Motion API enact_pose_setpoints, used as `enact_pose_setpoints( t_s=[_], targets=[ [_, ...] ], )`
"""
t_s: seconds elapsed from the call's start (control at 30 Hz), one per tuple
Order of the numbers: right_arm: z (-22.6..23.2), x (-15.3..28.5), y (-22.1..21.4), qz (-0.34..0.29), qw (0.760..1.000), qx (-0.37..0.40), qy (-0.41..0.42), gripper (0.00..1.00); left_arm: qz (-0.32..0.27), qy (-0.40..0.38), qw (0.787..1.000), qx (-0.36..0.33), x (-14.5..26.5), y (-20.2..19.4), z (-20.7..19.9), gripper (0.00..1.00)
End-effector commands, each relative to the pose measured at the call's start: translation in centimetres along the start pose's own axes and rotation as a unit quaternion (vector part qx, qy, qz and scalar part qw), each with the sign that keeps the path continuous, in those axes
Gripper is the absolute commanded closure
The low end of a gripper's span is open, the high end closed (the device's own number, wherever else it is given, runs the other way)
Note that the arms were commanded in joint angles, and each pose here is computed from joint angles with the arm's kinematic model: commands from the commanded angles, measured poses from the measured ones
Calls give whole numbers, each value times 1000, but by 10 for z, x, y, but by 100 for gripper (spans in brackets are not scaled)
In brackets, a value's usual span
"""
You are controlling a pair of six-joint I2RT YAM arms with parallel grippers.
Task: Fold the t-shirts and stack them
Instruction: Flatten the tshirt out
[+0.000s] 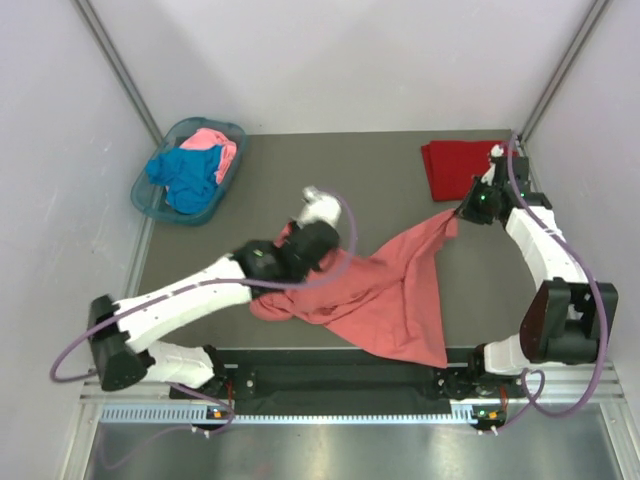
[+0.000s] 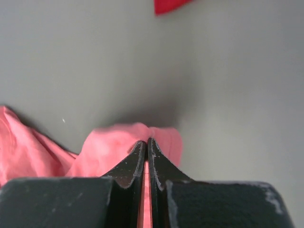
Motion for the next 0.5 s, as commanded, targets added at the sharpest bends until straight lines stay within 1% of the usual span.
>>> enact_pose_setpoints(
  t_s=[0.0, 0.03, 0.07, 0.1, 0.13, 0.17, 0.2, 0.27, 0.3, 0.33, 0.37, 0.4, 0.43, 0.47],
  targets=[
    [30, 66, 53, -121, 993, 15, 8, 100, -83, 186, 974, 101, 41, 46, 104, 100],
    [36, 75, 58, -134, 991, 17, 12, 100, -102, 222, 962, 120, 51, 55, 122, 100],
    [49, 98, 69, -163, 986, 23, 30, 100, -145, 247, 946, 150, 72, 76, 147, 100],
    [55, 110, 74, -179, 983, 27, 39, 100, -169, 260, 936, 164, 85, 87, 159, 100],
    [62, 122, 79, -198, 979, 31, 48, 100, -192, 285, 922, 180, 103, 96, 174, 100],
    [76, 149, 90, -238, 968, 41, 75, 100, -230, 295, 905, 201, 126, 112, 188, 100],
    [82, 163, 95, -261, 960, 53, 86, 100, -266, 314, 887, 210, 145, 127, 202, 100],
    [95, 199, 101, -312, 941, 67, 116, 100, -312, 338, 856, 238, 184, 142, 226, 100],
    [105, 223, 106, -339, 928, 74, 132, 100, -318, 353, 849, 231, 199, 146, 236, 100],
    [110, 239, 107, -353, 921, 87, 139, 100, -337, 358, 835, 247, 215, 152, 245, 100],
    [120, 273, 109, -386, 903, 97, 160, 100, -357, 363, 819, 266, 239, 157, 257, 100],
    [123, 289, 107, -399, 896, 104, 164, 100, -367, 363, 813, 268, 252, 159, 263, 100],
    [125, 306, 107, -419, 886, 104, 167, 100, -372, 350, 821, 256, 260, 158, 265, 100],
    [129, 336, 101, -449, 868, 109, 181, 100, -399, 331, 811, 270, 284, 159, 274, 100]
  ],
)
Point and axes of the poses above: each gripper's point midway between its finger pads, its own x axis back along the fingers, its own z axis along the line the jaws close on, y = z × x, the point moved 6 cm from there along x, back along the fingers, and after that the axes turned 14 degrees about -x, right-handed, at the moved point
